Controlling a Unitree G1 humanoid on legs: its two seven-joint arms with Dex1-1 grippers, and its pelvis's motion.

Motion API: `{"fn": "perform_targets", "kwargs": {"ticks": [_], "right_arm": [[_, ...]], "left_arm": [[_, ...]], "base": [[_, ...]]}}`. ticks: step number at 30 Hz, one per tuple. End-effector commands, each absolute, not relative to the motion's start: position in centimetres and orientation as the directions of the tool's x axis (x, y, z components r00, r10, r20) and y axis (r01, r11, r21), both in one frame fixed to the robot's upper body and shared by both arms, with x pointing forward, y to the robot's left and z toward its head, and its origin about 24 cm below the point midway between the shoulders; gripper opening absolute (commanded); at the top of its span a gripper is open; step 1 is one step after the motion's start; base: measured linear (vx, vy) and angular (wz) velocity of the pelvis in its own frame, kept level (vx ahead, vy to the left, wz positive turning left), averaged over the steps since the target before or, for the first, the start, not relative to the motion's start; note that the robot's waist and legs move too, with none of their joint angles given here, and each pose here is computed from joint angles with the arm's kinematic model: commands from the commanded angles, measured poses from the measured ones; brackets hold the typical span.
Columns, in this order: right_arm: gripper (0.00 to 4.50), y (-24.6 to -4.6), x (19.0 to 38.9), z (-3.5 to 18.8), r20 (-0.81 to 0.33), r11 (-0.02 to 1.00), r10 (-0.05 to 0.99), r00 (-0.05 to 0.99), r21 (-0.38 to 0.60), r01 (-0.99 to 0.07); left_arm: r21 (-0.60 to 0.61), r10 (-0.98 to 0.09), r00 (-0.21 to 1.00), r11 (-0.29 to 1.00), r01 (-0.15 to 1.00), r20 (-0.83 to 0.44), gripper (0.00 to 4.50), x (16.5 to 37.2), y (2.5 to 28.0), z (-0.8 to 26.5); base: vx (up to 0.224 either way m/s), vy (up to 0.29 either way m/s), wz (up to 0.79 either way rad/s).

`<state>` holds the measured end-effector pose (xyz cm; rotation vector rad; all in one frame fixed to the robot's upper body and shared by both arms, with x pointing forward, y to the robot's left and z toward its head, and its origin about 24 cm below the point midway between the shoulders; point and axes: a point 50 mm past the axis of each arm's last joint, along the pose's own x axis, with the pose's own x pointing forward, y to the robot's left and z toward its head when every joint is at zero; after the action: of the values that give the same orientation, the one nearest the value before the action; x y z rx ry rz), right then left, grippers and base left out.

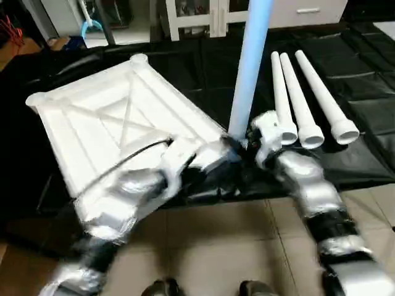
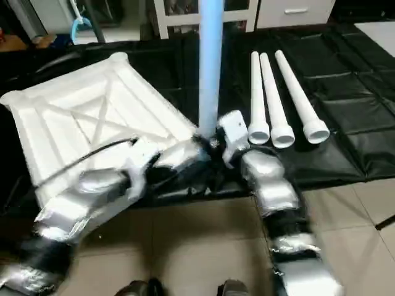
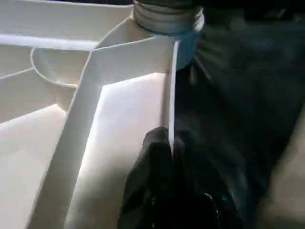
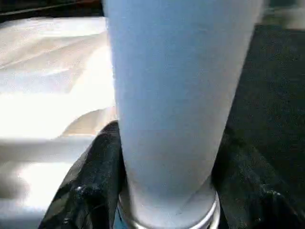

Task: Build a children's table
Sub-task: Rotate leg to tighten

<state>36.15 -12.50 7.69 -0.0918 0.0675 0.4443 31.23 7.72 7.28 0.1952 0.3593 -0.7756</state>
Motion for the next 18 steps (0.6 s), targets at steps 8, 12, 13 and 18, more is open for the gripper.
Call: {"fn": "perform_targets", "kwargs": {"ticks": [8, 12, 13, 18], "right_arm": [[2.07, -10.0, 35.9, 5.5, -0.1, 0.954, 0.3, 0.949, 0.031, -0.298], [2.07, -9.7, 35.5, 6.8, 0.021, 0.896, 0.44, 0.898, 0.055, -0.44], [2.07, -10.0, 35.3, 7.1, 0.036, 0.887, 0.458, 0.888, 0.05, -0.46], [2.93, -12.7, 35.4, 8.6, 0.069, 0.851, 0.525, 0.848, -0.033, -0.524]], "left_arm": [[0.081, -0.579, 0.749, 0.772, 0.631, -0.322, 0.0, 32.8, 7.2, 8.0], [0.105, -0.606, 0.717, 0.734, 0.671, -0.344, 0.0, 32.2, 7.8, 7.6], [0.105, -0.624, 0.698, 0.714, 0.692, -0.351, 0.0, 32.0, 7.9, 7.5], [0.072, -0.76, 0.511, 0.53, 0.845, -0.401, 0.0, 29.6, 8.5, 6.7]], "base": [[0.0, 0.0, 0.0], [0.0, 0.0, 0.0], [0.0, 0.0, 0.0], [0.012, -0.002, -0.01]]}}
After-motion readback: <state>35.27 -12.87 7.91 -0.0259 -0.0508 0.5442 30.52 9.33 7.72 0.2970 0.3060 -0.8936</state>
